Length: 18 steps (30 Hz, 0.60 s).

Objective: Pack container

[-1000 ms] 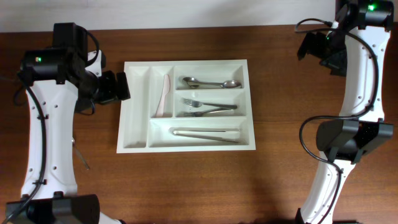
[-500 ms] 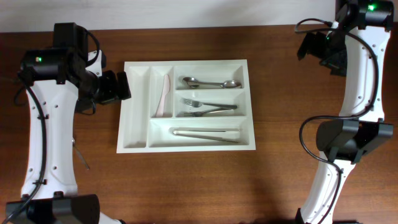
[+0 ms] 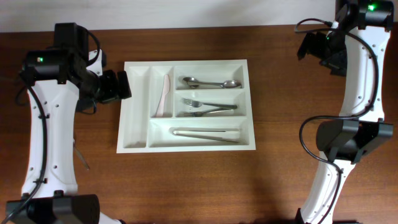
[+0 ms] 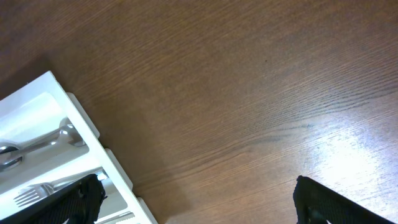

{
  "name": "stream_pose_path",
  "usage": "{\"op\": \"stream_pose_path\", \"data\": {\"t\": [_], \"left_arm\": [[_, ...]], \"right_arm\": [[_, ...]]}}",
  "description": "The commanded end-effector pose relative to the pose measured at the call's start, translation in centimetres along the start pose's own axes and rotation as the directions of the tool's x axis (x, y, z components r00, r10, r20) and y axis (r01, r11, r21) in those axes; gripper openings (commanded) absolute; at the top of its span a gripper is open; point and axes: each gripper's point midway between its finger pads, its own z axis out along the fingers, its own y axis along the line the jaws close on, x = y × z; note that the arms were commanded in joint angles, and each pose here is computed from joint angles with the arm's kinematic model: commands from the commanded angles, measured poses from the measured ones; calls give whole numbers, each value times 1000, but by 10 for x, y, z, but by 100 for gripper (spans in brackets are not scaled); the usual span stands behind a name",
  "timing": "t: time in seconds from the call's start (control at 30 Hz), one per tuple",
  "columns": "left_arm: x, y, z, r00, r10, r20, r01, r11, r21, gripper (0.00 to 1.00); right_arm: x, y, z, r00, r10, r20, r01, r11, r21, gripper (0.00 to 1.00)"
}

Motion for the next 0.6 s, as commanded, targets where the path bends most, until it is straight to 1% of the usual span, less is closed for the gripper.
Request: {"op": "stream_pose_path", "data": {"t": [0.0, 0.33, 0.57], "left_arm": [[6, -2, 5, 1000, -5, -13, 5, 1000, 10, 99], [20, 2, 20, 997, -13, -77, 13, 1000, -3, 99], [22, 3, 21, 996, -14, -84, 14, 1000, -5, 99]], "right_arm": [[0, 1, -7, 1000, 10, 12, -10, 1000, -11, 99], [0, 1, -7, 1000, 10, 12, -10, 1000, -11, 99], [0, 1, -7, 1000, 9, 12, -9, 1000, -11, 99]]}}
